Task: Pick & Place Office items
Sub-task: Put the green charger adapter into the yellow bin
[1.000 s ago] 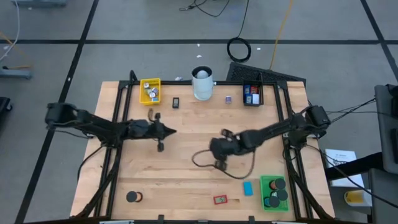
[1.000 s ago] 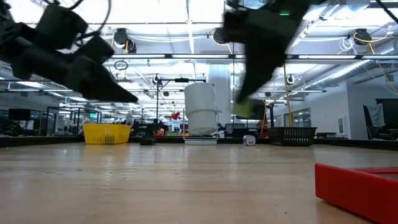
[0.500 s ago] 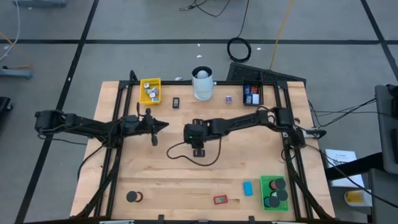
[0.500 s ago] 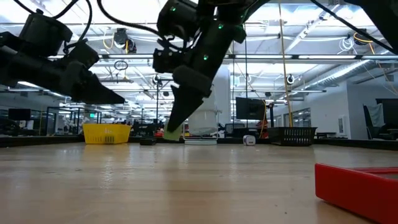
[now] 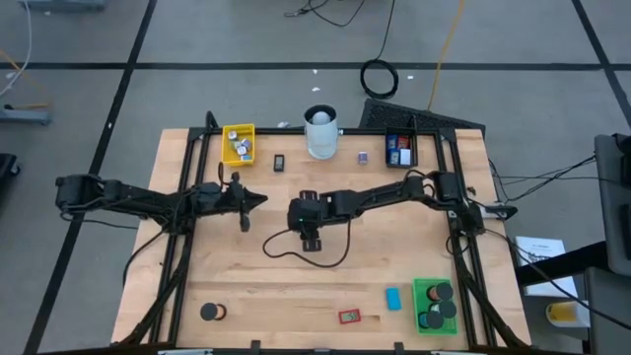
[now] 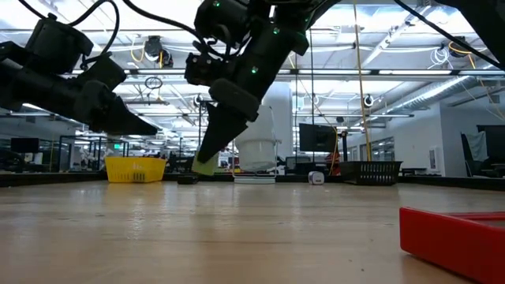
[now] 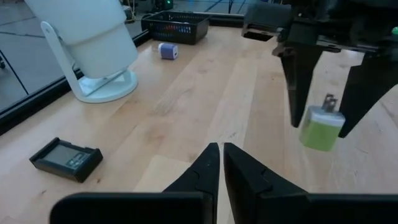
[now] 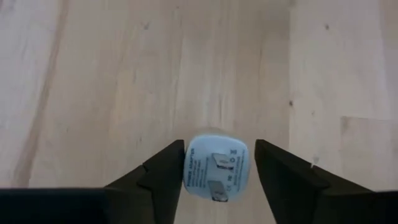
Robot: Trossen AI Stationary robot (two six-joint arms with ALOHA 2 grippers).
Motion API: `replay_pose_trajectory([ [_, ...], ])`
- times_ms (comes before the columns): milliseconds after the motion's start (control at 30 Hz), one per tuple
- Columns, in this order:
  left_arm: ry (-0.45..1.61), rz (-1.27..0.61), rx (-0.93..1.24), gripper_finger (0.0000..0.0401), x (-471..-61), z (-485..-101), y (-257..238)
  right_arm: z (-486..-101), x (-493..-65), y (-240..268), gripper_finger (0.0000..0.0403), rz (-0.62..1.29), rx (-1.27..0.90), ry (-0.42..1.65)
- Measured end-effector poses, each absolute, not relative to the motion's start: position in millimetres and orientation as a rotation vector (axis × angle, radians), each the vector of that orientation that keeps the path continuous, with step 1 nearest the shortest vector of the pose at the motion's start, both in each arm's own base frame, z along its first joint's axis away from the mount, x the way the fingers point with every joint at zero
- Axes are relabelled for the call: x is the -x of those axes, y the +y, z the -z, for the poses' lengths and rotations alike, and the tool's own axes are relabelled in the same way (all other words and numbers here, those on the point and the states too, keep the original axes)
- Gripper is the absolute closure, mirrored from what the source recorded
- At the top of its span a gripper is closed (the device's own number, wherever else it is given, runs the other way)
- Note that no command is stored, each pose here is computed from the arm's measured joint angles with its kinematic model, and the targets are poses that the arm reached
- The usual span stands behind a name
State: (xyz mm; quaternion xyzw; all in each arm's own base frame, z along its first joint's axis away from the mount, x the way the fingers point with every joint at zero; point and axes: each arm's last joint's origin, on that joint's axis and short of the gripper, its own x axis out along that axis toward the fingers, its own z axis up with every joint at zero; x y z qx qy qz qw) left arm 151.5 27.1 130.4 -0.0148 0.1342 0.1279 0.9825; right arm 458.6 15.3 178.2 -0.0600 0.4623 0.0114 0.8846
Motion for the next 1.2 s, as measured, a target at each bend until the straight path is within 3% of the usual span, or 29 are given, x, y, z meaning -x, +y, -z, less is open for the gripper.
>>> replay_pose_trajectory([
  [267, 0.277, -0.258, 0.035, 0.0381, -151, -130, 27, -184, -457, 12, 0.0166, 0.030, 0.139, 0.953],
  [400, 0.277, -0.258, 0.035, 0.0394, -151, -130, 27, -205, -448, 16, 0.0167, 0.074, 0.178, 0.947],
  [600, 0.299, -0.259, 0.037, 0.0390, -151, -128, 27, -222, -416, 24, 0.0250, 0.120, 0.259, 0.880],
  [867, 0.295, -0.224, 0.068, 0.0390, -153, -129, 22, -175, -340, 15, 0.0392, 0.091, 0.140, 0.548],
  [1000, 0.285, -0.200, 0.125, 0.0376, -165, -143, 17, -163, -303, 10, 0.0386, 0.115, 0.106, 0.405],
  [1200, 0.372, -0.184, 0.189, 0.0294, -189, -172, 6, -170, -271, 3, 0.0390, 0.153, 0.016, 0.298],
])
